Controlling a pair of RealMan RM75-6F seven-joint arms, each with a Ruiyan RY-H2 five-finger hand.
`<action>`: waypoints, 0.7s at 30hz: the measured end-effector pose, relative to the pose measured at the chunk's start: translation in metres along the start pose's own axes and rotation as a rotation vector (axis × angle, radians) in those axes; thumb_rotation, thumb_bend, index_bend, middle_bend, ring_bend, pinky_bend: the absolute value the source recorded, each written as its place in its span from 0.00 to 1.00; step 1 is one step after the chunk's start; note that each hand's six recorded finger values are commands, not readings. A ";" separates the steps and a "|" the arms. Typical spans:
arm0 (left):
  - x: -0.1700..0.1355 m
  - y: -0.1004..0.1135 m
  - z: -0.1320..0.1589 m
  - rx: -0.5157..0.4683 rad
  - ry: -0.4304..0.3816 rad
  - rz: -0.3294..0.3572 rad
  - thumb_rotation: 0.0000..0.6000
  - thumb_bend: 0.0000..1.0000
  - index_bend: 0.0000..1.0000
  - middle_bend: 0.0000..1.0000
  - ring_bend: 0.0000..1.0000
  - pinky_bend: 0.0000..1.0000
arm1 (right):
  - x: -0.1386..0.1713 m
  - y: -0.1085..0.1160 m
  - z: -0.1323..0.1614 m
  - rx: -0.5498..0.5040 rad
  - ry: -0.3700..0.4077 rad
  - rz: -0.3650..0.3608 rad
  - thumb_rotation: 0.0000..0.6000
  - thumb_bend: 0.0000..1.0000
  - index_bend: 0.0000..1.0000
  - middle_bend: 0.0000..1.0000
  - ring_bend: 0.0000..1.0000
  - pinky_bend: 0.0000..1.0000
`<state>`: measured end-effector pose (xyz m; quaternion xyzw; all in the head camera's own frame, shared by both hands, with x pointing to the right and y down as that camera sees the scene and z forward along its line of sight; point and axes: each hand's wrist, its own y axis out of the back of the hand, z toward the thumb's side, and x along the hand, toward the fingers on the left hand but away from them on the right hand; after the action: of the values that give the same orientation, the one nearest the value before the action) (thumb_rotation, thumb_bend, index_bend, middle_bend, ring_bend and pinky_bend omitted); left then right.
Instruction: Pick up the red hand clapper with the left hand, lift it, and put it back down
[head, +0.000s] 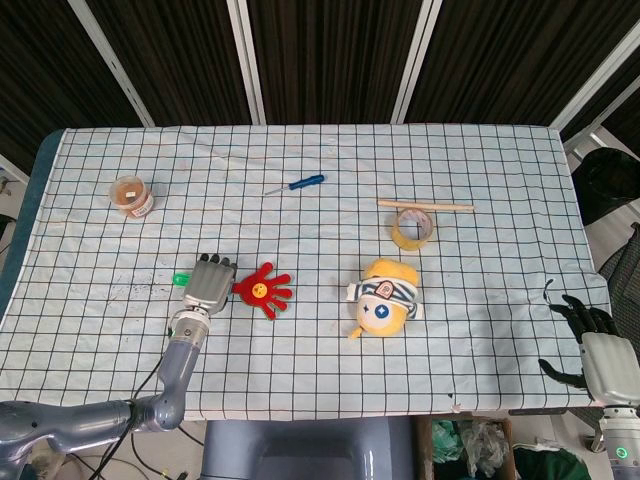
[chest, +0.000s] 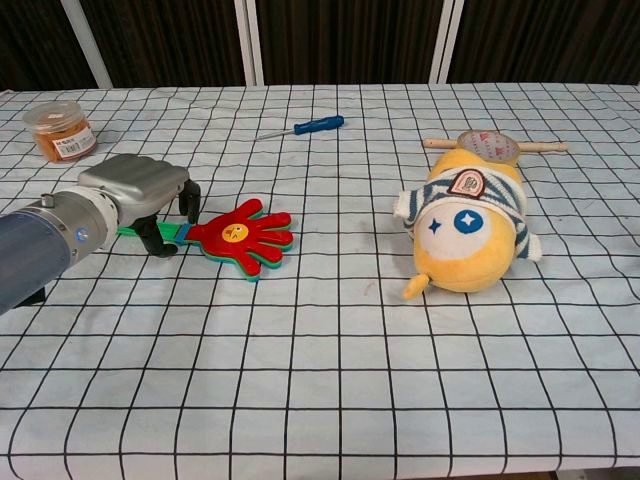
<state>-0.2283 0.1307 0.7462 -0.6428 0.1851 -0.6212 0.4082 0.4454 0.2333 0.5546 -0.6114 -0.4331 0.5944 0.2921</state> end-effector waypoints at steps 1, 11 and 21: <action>0.000 0.000 0.000 0.001 0.000 0.000 1.00 0.28 0.41 0.32 0.22 0.24 | 0.000 0.000 0.000 0.001 0.000 0.000 1.00 0.12 0.21 0.11 0.18 0.13; -0.001 -0.001 0.000 0.004 -0.005 0.000 1.00 0.30 0.41 0.32 0.22 0.24 | 0.000 -0.001 0.000 0.001 0.000 0.003 1.00 0.12 0.21 0.11 0.18 0.13; -0.001 0.003 0.002 0.010 -0.007 0.013 1.00 0.31 0.42 0.32 0.22 0.24 | 0.000 -0.001 0.000 0.001 -0.001 0.005 1.00 0.12 0.21 0.11 0.18 0.13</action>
<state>-0.2255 0.1302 0.7436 -0.6416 0.1848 -0.6174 0.4159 0.4452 0.2335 0.5554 -0.6120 -0.4314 0.5956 0.2910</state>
